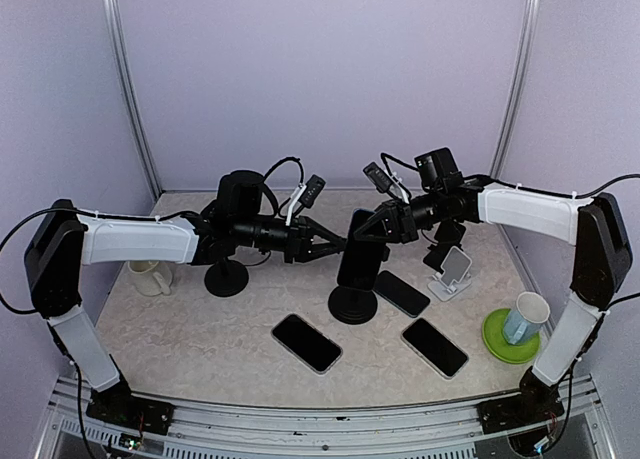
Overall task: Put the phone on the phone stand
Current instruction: Install the phone onto the phone stand.
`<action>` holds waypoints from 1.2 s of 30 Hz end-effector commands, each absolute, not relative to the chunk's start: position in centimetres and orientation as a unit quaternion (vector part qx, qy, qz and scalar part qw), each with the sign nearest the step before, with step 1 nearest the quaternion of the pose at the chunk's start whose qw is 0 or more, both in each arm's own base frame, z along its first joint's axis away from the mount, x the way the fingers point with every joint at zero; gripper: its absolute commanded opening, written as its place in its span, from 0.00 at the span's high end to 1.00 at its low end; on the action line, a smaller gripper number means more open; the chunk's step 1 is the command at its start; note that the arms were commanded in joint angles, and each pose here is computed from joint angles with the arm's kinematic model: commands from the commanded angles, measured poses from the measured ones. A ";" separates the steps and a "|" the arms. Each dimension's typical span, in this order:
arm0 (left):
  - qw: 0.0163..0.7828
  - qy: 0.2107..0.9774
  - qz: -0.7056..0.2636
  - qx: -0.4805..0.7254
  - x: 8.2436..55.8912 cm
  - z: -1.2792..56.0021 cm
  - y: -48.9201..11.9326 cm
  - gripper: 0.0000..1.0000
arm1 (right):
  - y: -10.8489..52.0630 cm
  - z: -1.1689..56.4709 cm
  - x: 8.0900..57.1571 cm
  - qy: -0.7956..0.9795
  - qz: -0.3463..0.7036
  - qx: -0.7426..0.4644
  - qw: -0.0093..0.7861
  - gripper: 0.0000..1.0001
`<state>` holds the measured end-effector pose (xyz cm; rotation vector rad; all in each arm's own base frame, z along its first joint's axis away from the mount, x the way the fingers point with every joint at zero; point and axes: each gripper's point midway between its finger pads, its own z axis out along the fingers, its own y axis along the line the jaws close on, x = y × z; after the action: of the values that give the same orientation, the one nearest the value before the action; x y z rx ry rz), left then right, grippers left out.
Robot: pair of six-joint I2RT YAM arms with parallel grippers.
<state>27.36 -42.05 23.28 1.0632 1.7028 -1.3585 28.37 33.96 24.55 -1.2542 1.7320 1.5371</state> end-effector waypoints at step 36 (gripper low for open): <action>0.360 0.673 -0.517 0.388 26.4 23.1 -41.0 0.21 | 33.9 21.1 30.1 0.714 0.514 -0.424 0.215 1.00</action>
<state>26.75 -41.79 21.53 1.0248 1.7759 -1.3482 28.88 34.39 24.64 -1.2382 1.7915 1.5129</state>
